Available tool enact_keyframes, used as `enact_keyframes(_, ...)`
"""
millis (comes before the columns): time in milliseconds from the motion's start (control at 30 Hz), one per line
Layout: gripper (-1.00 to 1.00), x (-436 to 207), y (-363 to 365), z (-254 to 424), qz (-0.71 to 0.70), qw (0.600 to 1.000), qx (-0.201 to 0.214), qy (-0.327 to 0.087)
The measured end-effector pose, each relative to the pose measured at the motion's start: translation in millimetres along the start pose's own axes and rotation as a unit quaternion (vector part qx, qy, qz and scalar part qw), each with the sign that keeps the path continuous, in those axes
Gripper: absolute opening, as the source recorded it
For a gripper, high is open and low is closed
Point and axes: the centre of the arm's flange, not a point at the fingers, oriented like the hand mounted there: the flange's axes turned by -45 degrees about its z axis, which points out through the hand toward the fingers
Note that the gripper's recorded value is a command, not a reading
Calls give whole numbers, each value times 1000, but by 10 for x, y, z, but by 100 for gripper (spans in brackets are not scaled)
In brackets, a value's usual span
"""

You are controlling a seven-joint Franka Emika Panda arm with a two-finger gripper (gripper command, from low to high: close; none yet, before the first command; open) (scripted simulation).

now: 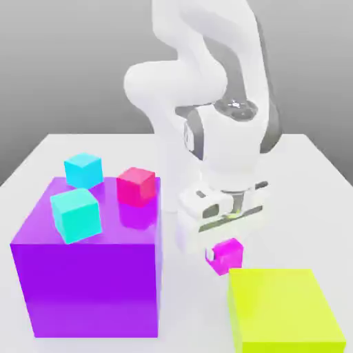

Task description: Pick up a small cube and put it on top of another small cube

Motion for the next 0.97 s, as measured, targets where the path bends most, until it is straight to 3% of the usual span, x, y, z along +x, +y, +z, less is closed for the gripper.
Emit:
enact_keyframes(167, -100, 21, 3, -234, -25, 998, 33, -41)
enact_keyframes(267, -100, -1, 165, -570, 5, 998, 42, -45)
enact_keyframes(467, -100, -268, 628, -1452, 116, 992, 41, -31)
enact_keyframes(700, -100, -979, 1211, -2391, 328, 944, 7, 32)
enact_keyframes(867, -100, -1007, 1213, -1934, 353, 935, -2, 41)
enact_keyframes(900, 100, -1007, 1212, -1855, 354, 934, -3, 41)
enact_keyframes(967, 100, -1007, 1212, -1855, 354, 934, -3, 41)
